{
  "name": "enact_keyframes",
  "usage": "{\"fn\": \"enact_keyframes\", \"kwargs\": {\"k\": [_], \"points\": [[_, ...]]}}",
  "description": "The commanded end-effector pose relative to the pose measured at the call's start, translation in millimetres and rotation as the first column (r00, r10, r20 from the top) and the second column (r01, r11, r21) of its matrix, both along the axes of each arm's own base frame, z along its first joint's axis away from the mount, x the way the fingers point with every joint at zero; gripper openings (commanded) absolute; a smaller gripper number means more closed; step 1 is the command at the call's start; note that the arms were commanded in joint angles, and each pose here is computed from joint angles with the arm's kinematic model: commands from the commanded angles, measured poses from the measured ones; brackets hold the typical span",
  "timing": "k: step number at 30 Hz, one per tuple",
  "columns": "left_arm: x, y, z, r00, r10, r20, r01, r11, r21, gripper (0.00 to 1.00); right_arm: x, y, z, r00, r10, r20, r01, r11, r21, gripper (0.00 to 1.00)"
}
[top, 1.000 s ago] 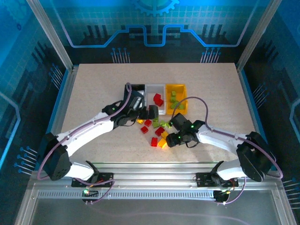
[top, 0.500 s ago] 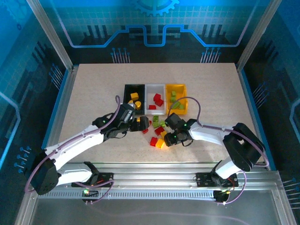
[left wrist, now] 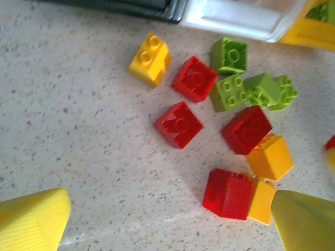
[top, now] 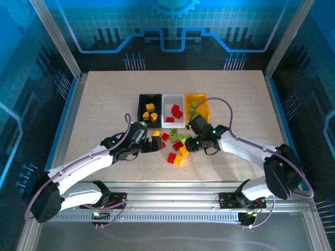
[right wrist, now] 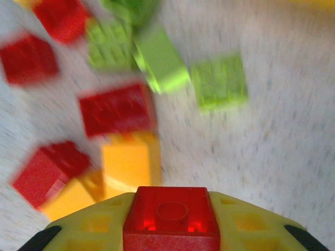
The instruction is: Sort the legos into containers by color
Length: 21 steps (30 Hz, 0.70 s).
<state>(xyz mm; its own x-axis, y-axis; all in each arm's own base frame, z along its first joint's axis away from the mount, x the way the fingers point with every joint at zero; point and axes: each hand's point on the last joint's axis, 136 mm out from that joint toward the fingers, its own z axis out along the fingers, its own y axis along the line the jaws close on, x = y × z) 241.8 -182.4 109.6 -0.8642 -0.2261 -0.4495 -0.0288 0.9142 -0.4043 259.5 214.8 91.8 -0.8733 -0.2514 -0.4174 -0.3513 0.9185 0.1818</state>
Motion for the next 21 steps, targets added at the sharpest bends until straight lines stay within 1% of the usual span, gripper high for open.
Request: {"fn": "enact_keyframes", "kwargs": {"k": [1, 5, 9, 12, 15, 17, 20, 21], "points": [[-6.4, 6.2, -8.4, 0.999, 0.033, -0.015, -0.033, 0.999, -0.008, 0.99, 34.5, 20.8, 31.3, 0.999, -0.013, 0.044, 0.011, 0.999, 0.052, 0.29], [-12.9, 8.3, -14.0, 0.999, 0.034, -0.033, -0.034, 0.999, -0.017, 0.99, 79.5, 46.0, 30.5, 0.997, -0.067, 0.041, 0.066, 0.997, 0.036, 0.29], [-18.8, 8.7, -19.2, 0.998, 0.023, -0.052, -0.024, 1.000, -0.019, 0.99, 123.9, 58.6, 14.1, 0.989, -0.144, 0.026, 0.144, 0.990, -0.002, 0.29], [-21.6, 8.4, -21.4, 0.998, 0.015, -0.059, -0.016, 1.000, -0.022, 0.99, 146.8, 66.0, 2.9, 0.984, -0.177, 0.012, 0.177, 0.984, -0.008, 0.30], [-23.8, 7.0, -24.1, 0.998, 0.002, -0.065, -0.004, 1.000, -0.027, 0.99, 162.1, 71.0, -3.0, 0.982, -0.191, 0.009, 0.191, 0.981, -0.030, 0.31], [-24.5, 6.3, -25.5, 0.998, -0.003, -0.069, 0.001, 1.000, -0.028, 0.99, 167.4, 72.9, -6.0, 0.980, -0.198, 0.003, 0.198, 0.979, -0.039, 0.36], [-24.8, 4.3, -26.7, 0.997, -0.013, -0.070, 0.011, 0.999, -0.033, 0.99, 172.5, 75.6, -3.6, 0.979, -0.204, 0.005, 0.204, 0.978, -0.034, 0.48], [-24.6, 3.3, -26.7, 0.997, -0.017, -0.070, 0.014, 0.999, -0.036, 0.99, 173.5, 76.7, 0.2, 0.979, -0.204, 0.010, 0.204, 0.979, -0.028, 0.51]]}}
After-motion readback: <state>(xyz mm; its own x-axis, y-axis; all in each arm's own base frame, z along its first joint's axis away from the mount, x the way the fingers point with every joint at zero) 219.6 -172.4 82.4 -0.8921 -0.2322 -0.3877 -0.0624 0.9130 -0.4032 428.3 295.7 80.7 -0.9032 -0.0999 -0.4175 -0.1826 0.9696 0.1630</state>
